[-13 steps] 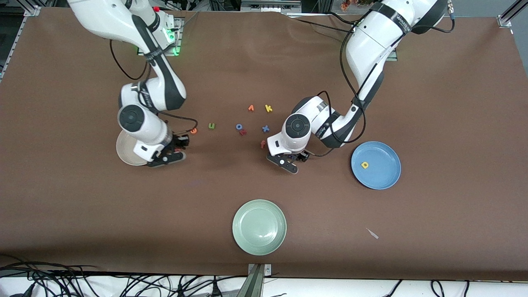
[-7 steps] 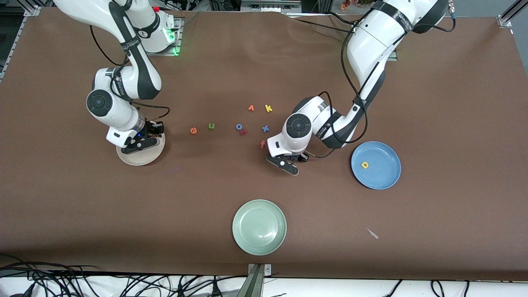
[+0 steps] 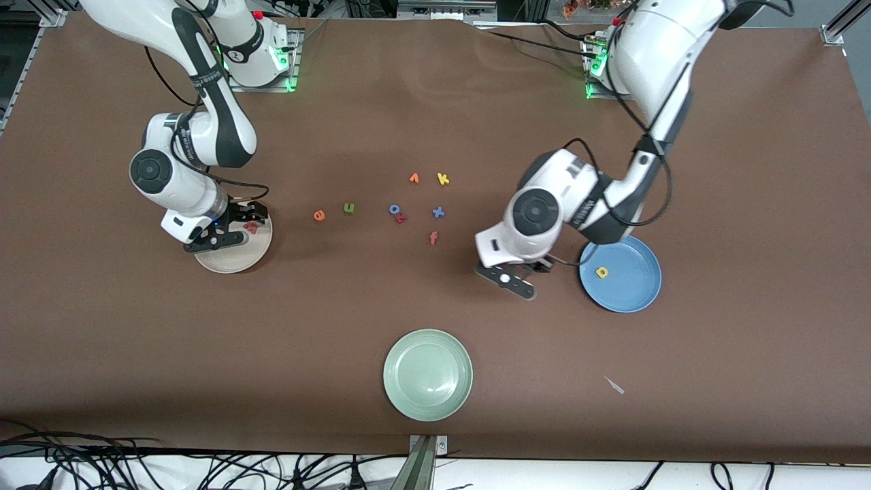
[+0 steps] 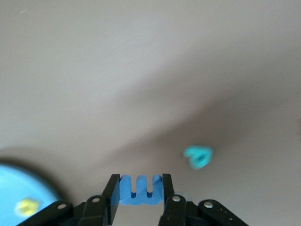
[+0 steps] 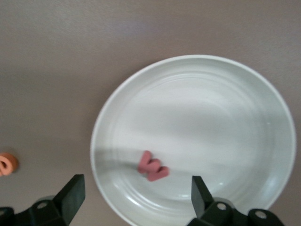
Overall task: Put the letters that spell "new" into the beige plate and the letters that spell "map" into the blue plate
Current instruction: 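Release the pink w on the white plate while the left gripper carries the blue letter, then release the blue letter on the blue plate while the right gripper grasps the orange e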
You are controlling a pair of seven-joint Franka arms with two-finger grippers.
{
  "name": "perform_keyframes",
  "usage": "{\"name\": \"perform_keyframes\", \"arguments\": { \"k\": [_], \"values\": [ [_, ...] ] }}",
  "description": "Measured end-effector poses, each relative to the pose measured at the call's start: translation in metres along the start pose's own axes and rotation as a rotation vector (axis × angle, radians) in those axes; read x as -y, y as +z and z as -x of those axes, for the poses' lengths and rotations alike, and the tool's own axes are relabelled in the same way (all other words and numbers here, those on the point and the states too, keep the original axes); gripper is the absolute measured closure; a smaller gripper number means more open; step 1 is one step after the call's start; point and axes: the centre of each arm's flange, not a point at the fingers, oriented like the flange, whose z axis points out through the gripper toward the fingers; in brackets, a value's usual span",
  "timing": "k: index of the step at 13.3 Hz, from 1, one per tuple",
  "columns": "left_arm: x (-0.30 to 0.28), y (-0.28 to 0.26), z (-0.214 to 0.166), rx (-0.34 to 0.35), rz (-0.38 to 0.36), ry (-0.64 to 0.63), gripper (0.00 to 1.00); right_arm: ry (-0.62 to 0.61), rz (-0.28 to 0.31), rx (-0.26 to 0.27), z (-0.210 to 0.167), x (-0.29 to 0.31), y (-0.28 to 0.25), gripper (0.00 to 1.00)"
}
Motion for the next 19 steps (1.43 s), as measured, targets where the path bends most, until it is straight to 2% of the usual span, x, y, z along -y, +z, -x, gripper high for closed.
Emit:
{"name": "perform_keyframes", "arguments": {
  "k": [3,5,8,10,11,13,16,19],
  "values": [
    [0.112,0.016,0.028,0.075,0.035,0.064,0.60,0.124,-0.016,-0.012,-0.001,0.042,0.001,0.00],
    [0.160,0.044,0.052,0.122,0.069,0.061,0.60,0.206,-0.030,-0.025,-0.001,0.074,0.000,0.00],
    [0.187,0.077,0.078,0.175,0.102,0.051,0.60,0.281,-0.045,-0.030,0.003,0.106,0.001,0.00],
    [0.190,0.097,0.086,0.176,0.064,0.079,0.60,0.298,-0.056,-0.055,0.007,0.119,0.004,0.00],
    [0.189,0.103,0.088,0.176,0.056,0.088,0.55,0.307,-0.062,-0.073,0.009,0.122,0.008,0.00],
    [0.187,0.100,0.087,0.166,0.046,0.096,0.33,0.322,-0.070,-0.092,0.017,0.129,0.019,0.00],
    [0.166,0.064,0.078,0.116,0.030,0.098,0.02,0.322,-0.066,-0.066,0.026,0.143,0.038,0.00],
    [0.121,0.033,0.065,0.074,0.027,-0.068,0.00,0.318,-0.060,-0.052,0.028,0.144,0.048,0.02]
  ]
}}
